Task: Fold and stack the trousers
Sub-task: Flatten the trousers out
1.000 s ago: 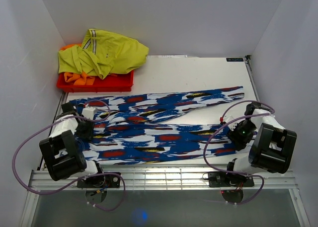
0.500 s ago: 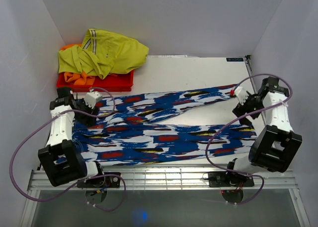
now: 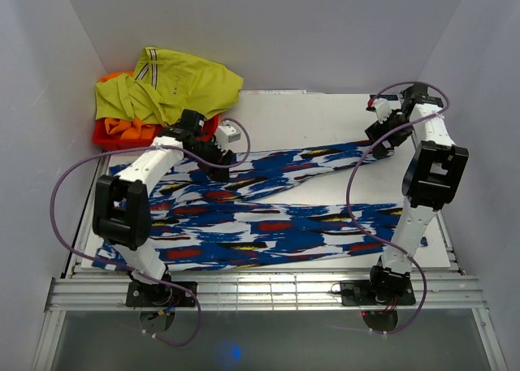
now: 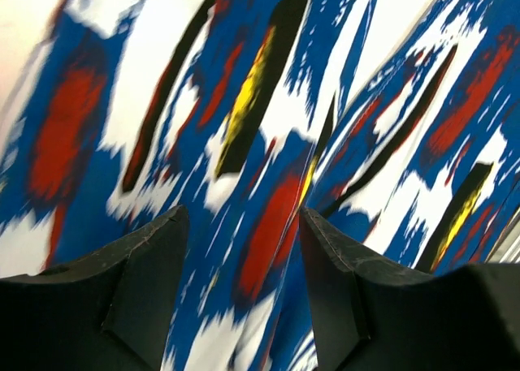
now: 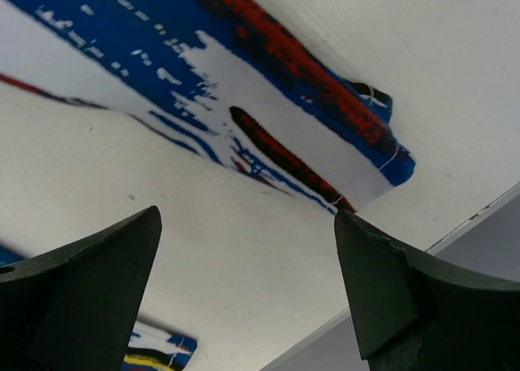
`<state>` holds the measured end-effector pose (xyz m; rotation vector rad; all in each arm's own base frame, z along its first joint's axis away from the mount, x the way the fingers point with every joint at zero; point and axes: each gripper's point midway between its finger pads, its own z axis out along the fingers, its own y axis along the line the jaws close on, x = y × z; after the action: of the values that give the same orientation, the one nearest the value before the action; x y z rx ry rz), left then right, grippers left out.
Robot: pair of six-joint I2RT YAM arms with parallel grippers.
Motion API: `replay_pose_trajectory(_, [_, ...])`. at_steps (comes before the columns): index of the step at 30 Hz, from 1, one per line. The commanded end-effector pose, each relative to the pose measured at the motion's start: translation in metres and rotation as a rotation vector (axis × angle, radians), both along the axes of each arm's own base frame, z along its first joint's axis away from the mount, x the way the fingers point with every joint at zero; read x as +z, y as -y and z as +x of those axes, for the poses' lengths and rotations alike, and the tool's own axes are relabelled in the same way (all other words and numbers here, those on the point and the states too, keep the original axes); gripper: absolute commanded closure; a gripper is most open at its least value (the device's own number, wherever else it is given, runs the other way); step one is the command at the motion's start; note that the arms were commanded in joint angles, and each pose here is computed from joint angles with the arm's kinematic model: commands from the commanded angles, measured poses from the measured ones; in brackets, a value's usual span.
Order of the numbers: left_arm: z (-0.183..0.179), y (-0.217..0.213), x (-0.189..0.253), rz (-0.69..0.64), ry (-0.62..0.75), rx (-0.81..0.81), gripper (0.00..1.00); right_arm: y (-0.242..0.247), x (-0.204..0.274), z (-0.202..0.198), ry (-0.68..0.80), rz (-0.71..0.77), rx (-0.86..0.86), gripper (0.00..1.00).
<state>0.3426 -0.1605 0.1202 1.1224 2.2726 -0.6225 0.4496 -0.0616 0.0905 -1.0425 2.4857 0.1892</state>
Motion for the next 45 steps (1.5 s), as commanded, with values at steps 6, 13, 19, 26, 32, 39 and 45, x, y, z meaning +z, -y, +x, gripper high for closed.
replay_pose_trajectory(6, [0.029,0.036,-0.018,-0.029,0.004,0.03,0.33,0.04,0.027,0.052,0.185,-0.059,-0.254,0.03])
replay_pose_trajectory(13, [0.031,0.038,-0.026,-0.017,0.006,0.028,0.34,0.039,0.002,0.066,0.155,-0.002,-0.225,0.02])
replay_pose_trajectory(19, [0.031,0.037,-0.028,-0.018,0.004,0.04,0.34,0.033,-0.027,0.068,0.119,0.023,-0.143,0.07])
replay_pose_trajectory(26, [0.029,0.034,-0.03,-0.011,0.002,0.06,0.34,0.027,-0.014,0.055,0.118,0.078,-0.078,0.8])
replay_pose_trajectory(32, [0.018,0.024,-0.042,0.032,-0.009,0.079,0.36,0.027,0.047,0.016,0.198,0.083,-0.055,0.92])
replay_pose_trajectory(39, [0.006,0.002,-0.069,0.127,-0.01,0.123,0.39,0.01,0.128,-0.049,0.304,0.057,-0.032,0.92])
replay_pose_trajectory(45, [-0.005,-0.002,-0.071,0.124,0.009,0.118,0.4,0.008,0.158,-0.093,0.274,0.008,-0.103,0.92])
